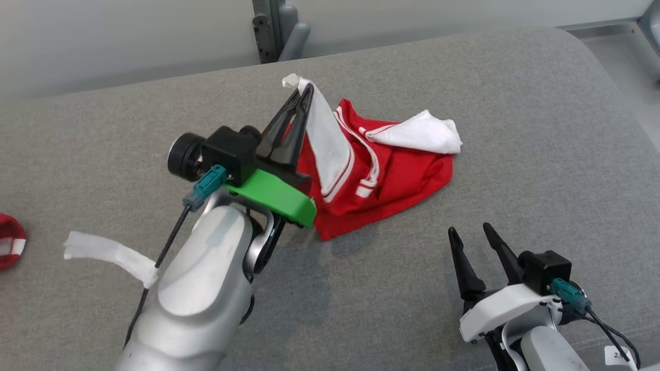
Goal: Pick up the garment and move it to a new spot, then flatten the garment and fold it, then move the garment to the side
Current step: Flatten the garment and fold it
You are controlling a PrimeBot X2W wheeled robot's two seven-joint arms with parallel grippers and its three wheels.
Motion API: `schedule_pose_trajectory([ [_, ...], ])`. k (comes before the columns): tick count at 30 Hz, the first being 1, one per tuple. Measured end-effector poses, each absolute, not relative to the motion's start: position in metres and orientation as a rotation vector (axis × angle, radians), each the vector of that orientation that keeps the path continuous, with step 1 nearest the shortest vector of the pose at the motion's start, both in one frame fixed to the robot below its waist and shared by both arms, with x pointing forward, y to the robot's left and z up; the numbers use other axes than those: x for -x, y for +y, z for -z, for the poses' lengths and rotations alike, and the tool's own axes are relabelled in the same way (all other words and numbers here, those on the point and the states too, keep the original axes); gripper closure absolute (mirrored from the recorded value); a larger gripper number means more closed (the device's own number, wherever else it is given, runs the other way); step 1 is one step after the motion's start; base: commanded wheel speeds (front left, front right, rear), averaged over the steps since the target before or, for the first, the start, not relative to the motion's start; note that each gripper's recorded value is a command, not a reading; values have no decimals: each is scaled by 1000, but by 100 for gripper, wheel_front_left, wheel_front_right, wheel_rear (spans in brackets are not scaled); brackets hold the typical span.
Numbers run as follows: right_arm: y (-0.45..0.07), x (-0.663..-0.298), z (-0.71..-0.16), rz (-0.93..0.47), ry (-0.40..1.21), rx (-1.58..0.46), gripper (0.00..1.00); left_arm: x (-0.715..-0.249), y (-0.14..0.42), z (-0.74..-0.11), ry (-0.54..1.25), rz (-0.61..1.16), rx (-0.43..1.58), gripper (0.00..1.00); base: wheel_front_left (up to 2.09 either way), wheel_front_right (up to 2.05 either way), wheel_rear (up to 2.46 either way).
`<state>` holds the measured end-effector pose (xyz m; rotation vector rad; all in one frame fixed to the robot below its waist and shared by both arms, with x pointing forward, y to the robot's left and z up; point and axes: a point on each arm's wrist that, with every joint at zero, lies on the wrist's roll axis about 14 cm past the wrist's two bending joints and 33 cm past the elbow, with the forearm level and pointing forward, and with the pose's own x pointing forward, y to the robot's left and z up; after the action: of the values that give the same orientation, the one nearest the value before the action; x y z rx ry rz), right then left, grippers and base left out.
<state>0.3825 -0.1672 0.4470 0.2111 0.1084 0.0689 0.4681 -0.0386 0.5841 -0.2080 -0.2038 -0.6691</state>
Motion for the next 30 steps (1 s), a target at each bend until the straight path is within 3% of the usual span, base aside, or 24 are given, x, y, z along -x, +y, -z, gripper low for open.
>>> schedule_pose_trajectory([
  [9,-170,-370,-460,-61,71,-217,0,-424,-98,-700,-515,913,113,100,0,0,0],
  [16,-183,-370,-459,-22,71,-221,0,-386,-153,-676,-420,1104,157,100,0,0,0],
  [17,-185,-369,-457,-13,75,-221,0,-382,-159,-665,-377,1126,169,89,0,0,0],
  [19,-193,-369,-456,10,78,-222,0,-372,-170,-638,-297,1169,167,15,0,0,0],
  [20,-196,-370,-455,21,79,-223,0,-367,-174,-621,-238,1188,172,0,0,0,0],
  [24,-210,-372,-455,62,74,-221,0,-355,-179,-572,-75,1205,181,0,0,0,0],
  [30,-221,-376,-459,91,56,-214,0,-373,-165,-562,-43,1102,168,0,0,0,0],
])
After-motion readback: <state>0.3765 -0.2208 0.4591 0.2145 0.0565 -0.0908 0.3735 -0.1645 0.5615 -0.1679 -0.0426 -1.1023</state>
